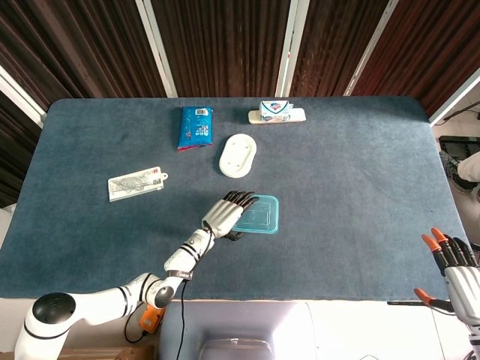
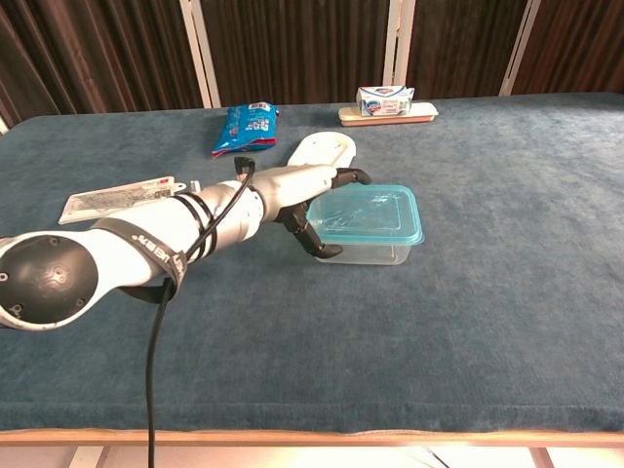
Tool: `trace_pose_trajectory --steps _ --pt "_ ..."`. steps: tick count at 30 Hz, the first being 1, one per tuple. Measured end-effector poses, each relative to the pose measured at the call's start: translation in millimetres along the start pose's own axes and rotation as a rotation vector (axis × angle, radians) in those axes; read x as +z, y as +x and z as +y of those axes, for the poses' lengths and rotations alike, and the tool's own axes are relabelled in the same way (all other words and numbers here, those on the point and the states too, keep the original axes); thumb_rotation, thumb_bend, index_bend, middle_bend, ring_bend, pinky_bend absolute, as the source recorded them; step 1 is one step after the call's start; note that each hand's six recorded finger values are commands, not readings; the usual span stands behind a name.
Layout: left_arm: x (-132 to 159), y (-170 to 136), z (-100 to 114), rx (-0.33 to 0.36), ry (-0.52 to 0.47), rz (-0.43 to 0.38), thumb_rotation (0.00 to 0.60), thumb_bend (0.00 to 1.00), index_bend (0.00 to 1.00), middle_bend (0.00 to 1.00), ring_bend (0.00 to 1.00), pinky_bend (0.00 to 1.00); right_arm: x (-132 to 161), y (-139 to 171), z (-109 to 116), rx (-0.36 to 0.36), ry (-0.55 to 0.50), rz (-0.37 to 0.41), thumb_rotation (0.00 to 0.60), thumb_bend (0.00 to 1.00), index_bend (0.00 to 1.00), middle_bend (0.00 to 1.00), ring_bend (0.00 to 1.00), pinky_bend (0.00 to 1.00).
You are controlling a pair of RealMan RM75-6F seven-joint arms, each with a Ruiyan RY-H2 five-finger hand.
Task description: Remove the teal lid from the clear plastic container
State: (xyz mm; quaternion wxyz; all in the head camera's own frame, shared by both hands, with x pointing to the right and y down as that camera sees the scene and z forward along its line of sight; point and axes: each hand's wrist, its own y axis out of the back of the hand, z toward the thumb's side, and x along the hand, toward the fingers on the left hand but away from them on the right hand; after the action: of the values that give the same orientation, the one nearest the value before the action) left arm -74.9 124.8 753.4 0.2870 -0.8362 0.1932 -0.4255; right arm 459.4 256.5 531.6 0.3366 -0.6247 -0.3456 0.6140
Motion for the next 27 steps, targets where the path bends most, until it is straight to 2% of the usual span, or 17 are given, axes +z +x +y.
trace_pose_trajectory --steps 7,12,14,17,20,22,27 --pt "-3 3 1 -0.026 0.003 0.012 0.600 0.32 0.00 0.00 0.00 0.00 2 0 -2 0.007 0.002 0.005 0.600 0.16 0.00 0.00 0.00 0.00" --pt "-4 5 0 -0.034 0.011 0.019 0.600 0.32 0.00 0.03 0.04 0.09 4 -2 -2 0.007 0.003 0.013 0.600 0.16 0.00 0.00 0.00 0.00" --pt "-4 5 0 -0.034 0.016 0.019 0.600 0.32 0.00 0.10 0.14 0.20 4 -2 -3 0.008 0.004 0.015 0.600 0.16 0.00 0.00 0.00 0.00" --pt "-2 6 -1 -0.039 0.028 0.014 0.600 0.31 0.00 0.30 0.36 0.42 6 -4 -3 0.010 0.006 0.025 0.600 0.16 0.00 0.00 0.00 0.00" --pt "-2 6 -2 -0.052 0.030 0.013 0.600 0.31 0.00 0.45 0.49 0.57 9 -8 -4 0.015 0.013 0.044 0.600 0.16 0.00 0.00 0.00 0.00" --pt "-2 5 -3 -0.066 0.030 0.014 0.600 0.31 0.00 0.52 0.57 0.63 12 -12 -5 0.023 0.020 0.065 0.600 0.16 0.00 0.00 0.00 0.00" --pt "-2 0 -2 -0.086 0.031 0.014 0.600 0.31 0.00 0.58 0.62 0.68 25 -33 -4 0.031 0.041 0.133 0.600 0.16 0.00 0.00 0.00 0.00"
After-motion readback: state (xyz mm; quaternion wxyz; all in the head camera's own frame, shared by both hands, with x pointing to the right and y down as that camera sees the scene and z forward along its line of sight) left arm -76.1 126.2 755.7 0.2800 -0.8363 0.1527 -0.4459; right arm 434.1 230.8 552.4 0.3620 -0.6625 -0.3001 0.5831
